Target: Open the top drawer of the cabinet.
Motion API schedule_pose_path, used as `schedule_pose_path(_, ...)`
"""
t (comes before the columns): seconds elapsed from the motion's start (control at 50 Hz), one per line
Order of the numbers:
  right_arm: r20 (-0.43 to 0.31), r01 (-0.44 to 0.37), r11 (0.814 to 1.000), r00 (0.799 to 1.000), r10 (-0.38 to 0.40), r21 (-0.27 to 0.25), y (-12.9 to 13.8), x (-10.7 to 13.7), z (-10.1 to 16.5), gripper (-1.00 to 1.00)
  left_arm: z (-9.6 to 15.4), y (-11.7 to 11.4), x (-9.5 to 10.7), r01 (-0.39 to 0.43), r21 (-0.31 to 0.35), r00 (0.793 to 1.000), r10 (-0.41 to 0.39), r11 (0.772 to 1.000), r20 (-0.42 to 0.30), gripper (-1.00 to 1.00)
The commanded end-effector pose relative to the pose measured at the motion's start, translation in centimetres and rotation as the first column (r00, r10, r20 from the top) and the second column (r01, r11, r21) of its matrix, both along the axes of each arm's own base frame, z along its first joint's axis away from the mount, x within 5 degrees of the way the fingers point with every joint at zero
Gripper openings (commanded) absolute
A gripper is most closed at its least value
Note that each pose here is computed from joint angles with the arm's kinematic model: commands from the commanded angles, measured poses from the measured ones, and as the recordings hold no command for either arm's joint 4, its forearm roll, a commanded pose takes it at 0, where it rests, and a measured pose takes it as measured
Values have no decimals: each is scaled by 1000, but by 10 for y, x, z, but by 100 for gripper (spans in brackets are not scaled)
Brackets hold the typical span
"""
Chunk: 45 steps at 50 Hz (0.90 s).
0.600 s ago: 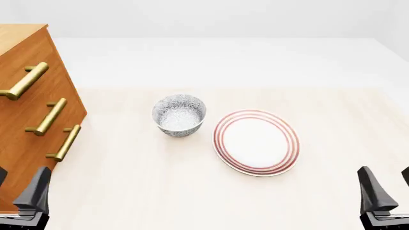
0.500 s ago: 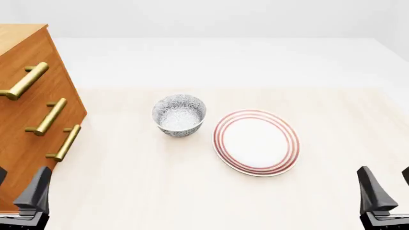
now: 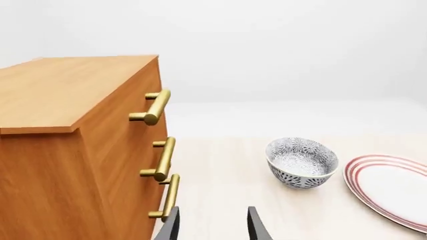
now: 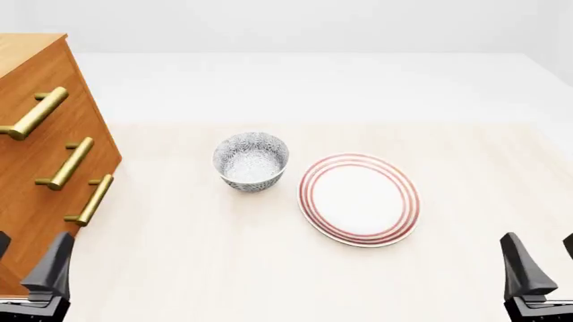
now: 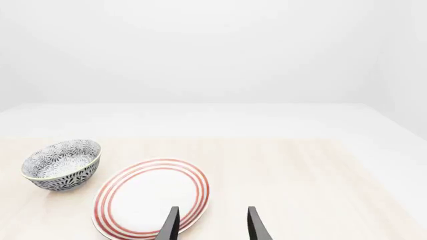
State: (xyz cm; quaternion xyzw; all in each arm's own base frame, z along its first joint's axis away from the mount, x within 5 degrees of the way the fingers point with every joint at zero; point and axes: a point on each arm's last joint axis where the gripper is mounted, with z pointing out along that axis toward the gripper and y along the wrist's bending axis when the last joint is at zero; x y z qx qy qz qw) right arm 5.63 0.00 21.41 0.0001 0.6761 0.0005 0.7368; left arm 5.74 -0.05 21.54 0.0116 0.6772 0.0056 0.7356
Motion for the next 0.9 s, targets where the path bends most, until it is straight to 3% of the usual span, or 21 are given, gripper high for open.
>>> schedule_pose_path(0.02,0,0,1000,1000,0,0,0,0,0,100,5,-2,6,18,83,1000,-18,996,-4,100)
schedule_pose_path(0.22,0,0,1000,1000,0,0,0,0,0,100,11,-3,15,23,232,999,-16,972,-33,100)
schedule_pose_path(0.32,0,0,1000,1000,0,0,0,0,0,100,9,-4,31,40,351,997,-14,936,-74,100)
schedule_pose_path(0.5,0,0,1000,1000,0,0,0,0,0,100,20,-5,44,48,452,996,-12,891,-83,100)
schedule_pose_path(0.58,0,0,1000,1000,0,0,0,0,0,100,23,-5,45,43,503,997,-2,863,-83,100)
schedule_pose_path(0.64,0,0,1000,1000,0,0,0,0,0,100,23,-4,50,41,557,996,13,830,-92,100)
schedule_pose_path(0.74,0,0,1000,1000,0,0,0,0,0,100,33,-4,53,37,587,996,17,809,-85,100)
schedule_pose_path(0.78,0,0,1000,1000,0,0,0,0,0,100,33,-2,54,28,623,996,32,782,-86,100)
schedule_pose_path(0.8,0,0,1000,1000,0,0,0,0,0,100,32,-1,56,23,662,995,49,749,-91,100)
schedule_pose_path(0.84,0,0,1000,1000,0,0,0,0,0,100,34,-1,57,24,666,995,49,746,-90,100)
schedule_pose_path(0.88,0,0,1000,1000,0,0,0,0,0,100,28,2,60,15,721,992,78,693,-96,100)
schedule_pose_path(0.9,0,0,1000,1000,0,0,0,0,0,100,29,1,60,17,727,993,74,687,-94,100)
